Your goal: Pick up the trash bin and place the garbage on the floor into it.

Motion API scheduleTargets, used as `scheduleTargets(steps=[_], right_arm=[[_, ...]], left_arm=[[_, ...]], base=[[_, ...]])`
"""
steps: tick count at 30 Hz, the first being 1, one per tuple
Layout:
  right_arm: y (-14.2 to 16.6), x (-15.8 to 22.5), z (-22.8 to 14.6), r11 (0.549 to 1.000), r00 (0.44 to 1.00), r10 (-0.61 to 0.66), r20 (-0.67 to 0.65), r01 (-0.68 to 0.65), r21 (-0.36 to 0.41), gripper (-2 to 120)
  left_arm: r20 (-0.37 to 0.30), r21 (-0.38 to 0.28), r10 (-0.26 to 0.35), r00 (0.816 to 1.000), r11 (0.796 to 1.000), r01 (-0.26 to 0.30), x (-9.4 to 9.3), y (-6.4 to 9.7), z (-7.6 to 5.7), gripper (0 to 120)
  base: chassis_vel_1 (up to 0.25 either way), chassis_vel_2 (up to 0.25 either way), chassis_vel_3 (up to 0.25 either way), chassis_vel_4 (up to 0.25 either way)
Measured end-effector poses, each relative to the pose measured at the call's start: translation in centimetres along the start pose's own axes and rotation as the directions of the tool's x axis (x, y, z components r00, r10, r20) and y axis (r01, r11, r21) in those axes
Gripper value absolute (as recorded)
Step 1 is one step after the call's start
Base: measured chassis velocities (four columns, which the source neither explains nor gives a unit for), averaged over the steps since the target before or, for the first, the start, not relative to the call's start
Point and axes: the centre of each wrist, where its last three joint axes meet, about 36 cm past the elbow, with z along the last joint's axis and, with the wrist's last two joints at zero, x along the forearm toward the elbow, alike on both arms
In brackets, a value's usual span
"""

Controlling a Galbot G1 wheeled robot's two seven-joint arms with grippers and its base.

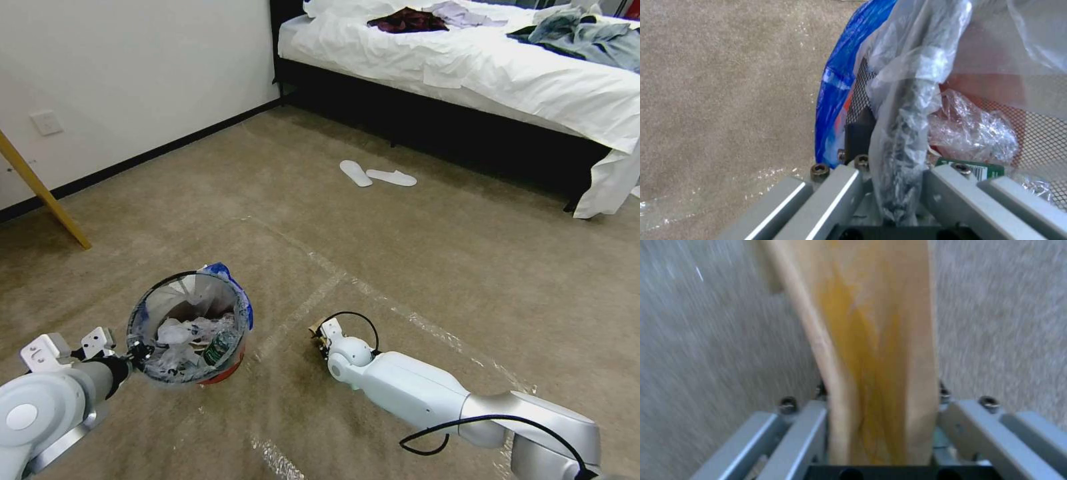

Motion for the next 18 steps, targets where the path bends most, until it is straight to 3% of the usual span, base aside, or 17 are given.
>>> scheduleTargets(steps=[6, 9, 11, 15, 17, 18], right_arm=[[-1.2, 2.0, -2.9, 0.996, 0.995, -0.02, 0.096, 0.028, -0.085, 0], [-2.3, 3.0, -4.1, 0.994, 0.986, -0.003, 0.166, 0.022, -0.112, 0], [-4.6, 4.7, -6.0, 0.99, 0.949, 0.027, 0.315, 0.018, -0.139, 0], [-6.8, 6.2, -7.6, 0.987, 0.898, 0.064, 0.435, 0.006, -0.158, 0], [-8.8, 8.3, -9.8, 0.982, 0.825, 0.085, 0.558, 0.026, -0.189, 0], [-8.8, 8.3, -9.8, 0.982, 0.825, 0.085, 0.558, 0.026, -0.189, 0]], left_arm=[[-0.002, -0.001, 0.002, 1.0, 1.0, -0.002, 0.0, 0.0, 0.0, 0], [-0.002, -0.002, 0.001, 1.0, 1.0, -0.001, 0.0, 0.0, 0.0, 0], [-0.004, -0.004, -0.001, 1.0, 1.0, 0.001, 0.0, 0.0, 0.0, 0], [-0.001, -0.002, -0.002, 1.0, 1.0, 0.002, 0.1, 0.1, -0.1, 0], [0.002, 0.005, -0.001, 1.0, 1.0, 0.001, 0.2, 0.1, -0.1, 0], [0.002, 0.005, -0.001, 1.0, 1.0, 0.001, 0.2, 0.1, -0.1, 0]], base=[[0.0, 0.0, 0.0, 0.0], [0.0, 0.0, 0.0, 0.0], [0.0, 0.0, 0.0, 0.0], [0.0, 0.0, 0.0, 0.0], [0.0, 0.0, 0.0, 0.0], [0.0, 0.0, 0.0, 0.0]])
